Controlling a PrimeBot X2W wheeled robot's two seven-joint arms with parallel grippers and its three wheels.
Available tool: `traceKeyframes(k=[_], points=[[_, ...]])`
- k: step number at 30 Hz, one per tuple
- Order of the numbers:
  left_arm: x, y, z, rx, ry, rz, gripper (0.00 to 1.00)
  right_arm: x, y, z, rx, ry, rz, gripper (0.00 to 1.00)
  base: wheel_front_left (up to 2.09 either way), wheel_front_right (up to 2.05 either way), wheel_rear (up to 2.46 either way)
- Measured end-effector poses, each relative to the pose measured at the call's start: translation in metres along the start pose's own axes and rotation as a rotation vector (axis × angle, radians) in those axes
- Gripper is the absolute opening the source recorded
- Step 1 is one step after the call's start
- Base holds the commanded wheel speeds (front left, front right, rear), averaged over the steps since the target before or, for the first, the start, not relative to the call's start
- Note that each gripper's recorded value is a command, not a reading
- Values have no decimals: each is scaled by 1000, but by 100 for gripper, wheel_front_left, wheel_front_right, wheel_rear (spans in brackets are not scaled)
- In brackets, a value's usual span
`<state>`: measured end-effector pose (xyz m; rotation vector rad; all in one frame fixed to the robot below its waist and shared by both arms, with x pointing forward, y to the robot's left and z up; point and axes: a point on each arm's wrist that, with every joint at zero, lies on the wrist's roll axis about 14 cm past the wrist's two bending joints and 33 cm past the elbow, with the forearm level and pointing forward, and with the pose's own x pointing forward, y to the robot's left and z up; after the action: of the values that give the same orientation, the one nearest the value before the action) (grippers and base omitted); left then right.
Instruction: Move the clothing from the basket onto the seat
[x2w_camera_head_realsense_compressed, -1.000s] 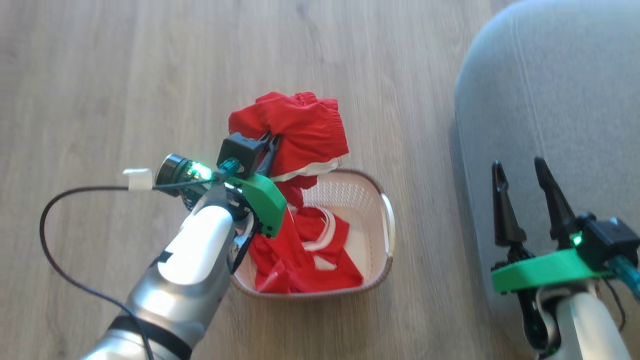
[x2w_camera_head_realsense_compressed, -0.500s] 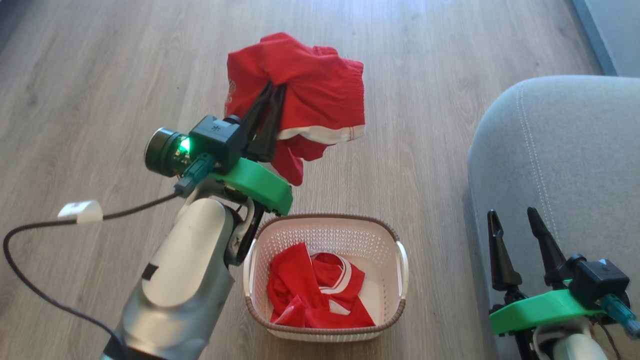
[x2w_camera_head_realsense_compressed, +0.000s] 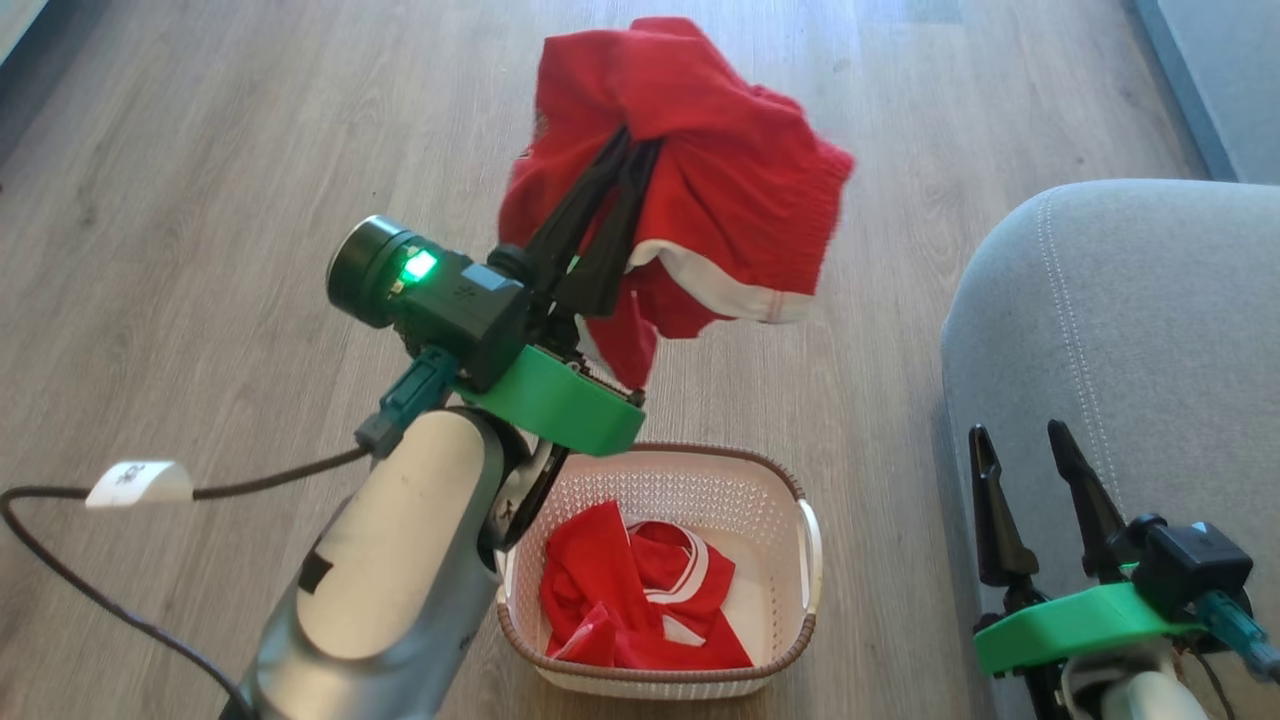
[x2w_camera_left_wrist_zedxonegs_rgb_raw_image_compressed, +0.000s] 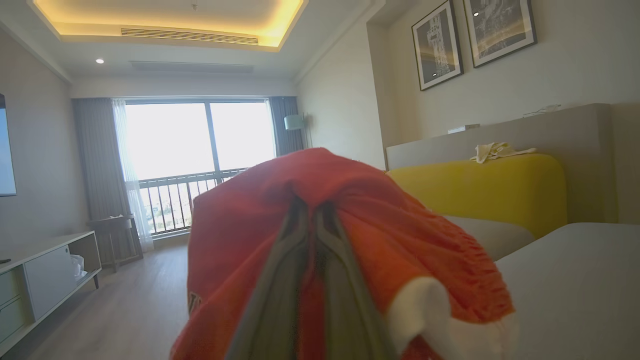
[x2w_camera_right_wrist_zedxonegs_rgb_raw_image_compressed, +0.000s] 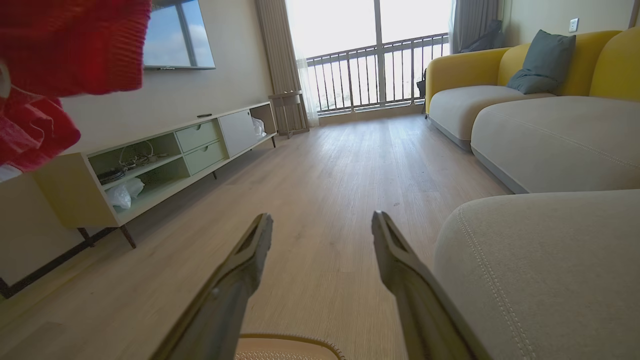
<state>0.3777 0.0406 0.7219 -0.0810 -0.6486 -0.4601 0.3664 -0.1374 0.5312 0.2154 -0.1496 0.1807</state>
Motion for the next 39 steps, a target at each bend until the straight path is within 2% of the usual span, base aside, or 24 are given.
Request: traceKeyframes(k=[13,18,23,25,28,39], points=[[-3,-15,9,-30,-28,-29,0,-9,-4,0,1,3,-17,100,0,0,0],[-4,-15,5,-53,-17,-24,0,-9,12,1,119,-7,13,100,0,0,0],[-4,-16,1,-59,-8,-31,0,-6,53,15,87,-47,142,100,0,0,0],[-3,-16,-1,-61,-3,-32,0,-5,60,22,85,-70,169,100,0,0,0],[-4,-15,-6,-64,9,-30,0,-7,72,30,21,-87,241,100,0,0,0],[-5,-14,-18,-60,41,-29,0,-11,102,59,-107,-189,356,100,0,0,0]])
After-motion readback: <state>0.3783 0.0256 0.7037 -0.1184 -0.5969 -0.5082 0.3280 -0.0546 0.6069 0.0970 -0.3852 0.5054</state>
